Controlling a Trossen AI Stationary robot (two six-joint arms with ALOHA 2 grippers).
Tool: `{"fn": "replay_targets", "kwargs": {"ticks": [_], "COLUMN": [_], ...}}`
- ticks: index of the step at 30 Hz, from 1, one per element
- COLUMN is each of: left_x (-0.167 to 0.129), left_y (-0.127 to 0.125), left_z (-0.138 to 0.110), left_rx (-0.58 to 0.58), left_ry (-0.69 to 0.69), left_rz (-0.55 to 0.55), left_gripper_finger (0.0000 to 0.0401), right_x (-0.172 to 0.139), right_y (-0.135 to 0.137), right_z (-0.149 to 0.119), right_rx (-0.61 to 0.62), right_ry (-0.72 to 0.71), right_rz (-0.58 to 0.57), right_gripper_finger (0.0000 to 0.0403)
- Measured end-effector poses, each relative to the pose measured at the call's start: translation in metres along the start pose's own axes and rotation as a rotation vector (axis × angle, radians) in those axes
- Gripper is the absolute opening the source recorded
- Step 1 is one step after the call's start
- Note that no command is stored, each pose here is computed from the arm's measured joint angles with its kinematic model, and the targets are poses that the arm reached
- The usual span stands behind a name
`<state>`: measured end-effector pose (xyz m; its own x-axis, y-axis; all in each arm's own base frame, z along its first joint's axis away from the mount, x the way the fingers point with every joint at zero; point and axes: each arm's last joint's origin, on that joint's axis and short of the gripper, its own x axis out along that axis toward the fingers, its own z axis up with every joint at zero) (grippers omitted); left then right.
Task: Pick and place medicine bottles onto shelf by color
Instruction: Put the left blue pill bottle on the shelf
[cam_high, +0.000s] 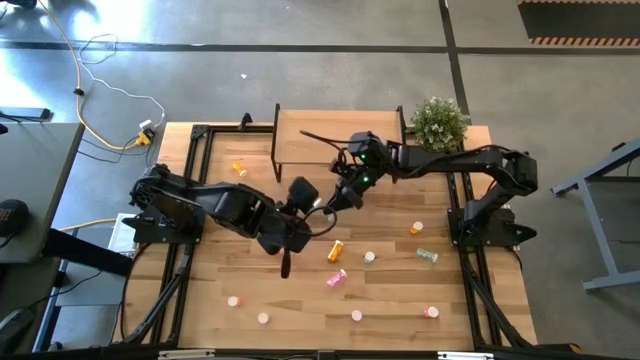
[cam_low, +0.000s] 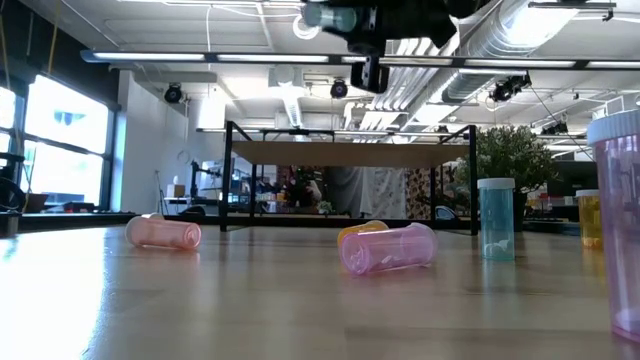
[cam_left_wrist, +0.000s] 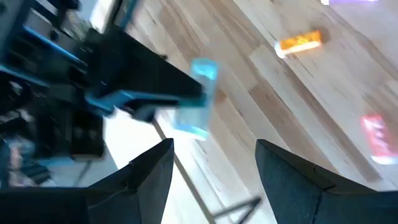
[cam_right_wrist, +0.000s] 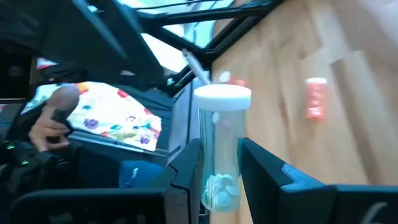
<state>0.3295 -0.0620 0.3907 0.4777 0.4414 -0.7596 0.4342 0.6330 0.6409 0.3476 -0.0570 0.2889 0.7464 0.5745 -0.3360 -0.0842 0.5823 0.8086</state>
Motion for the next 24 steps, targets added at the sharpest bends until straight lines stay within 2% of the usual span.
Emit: {"fn": "replay_targets", "kwargs": {"ticks": [4, 11, 16, 24], "left_x": [-0.012, -0.031, -0.044, -0.055], "left_y": [0.007, 0.016, 0.022, 0.035], "left_z": [-0.013, -0.035, -0.052, -0.074], "left_rx": [-0.088, -0.209, -0.25, -0.347], "left_ry": [-0.004, -0.004, -0.007, -0.021], "left_rz": [0.012, 0.048, 0.059, 0.095], "left_gripper_finger": [0.0216, 0.0216, 0.0216, 0.0216], "right_x": [-0.011, -0.048, -0.082, -0.132], "right_y": [-0.009, -0.011, 0.003, 0.04], "right_z": [0.005, 0.018, 0.025, 0.022], "right_rx": [-0.015, -0.127, -0.266, -0.396], "right_ry": [-0.05, -0.21, -0.392, -0.692], "right_rz": [-0.077, -0.237, -0.426, -0.739], "right_gripper_finger": [0.0079, 0.0079, 0.0079, 0.0079]}}
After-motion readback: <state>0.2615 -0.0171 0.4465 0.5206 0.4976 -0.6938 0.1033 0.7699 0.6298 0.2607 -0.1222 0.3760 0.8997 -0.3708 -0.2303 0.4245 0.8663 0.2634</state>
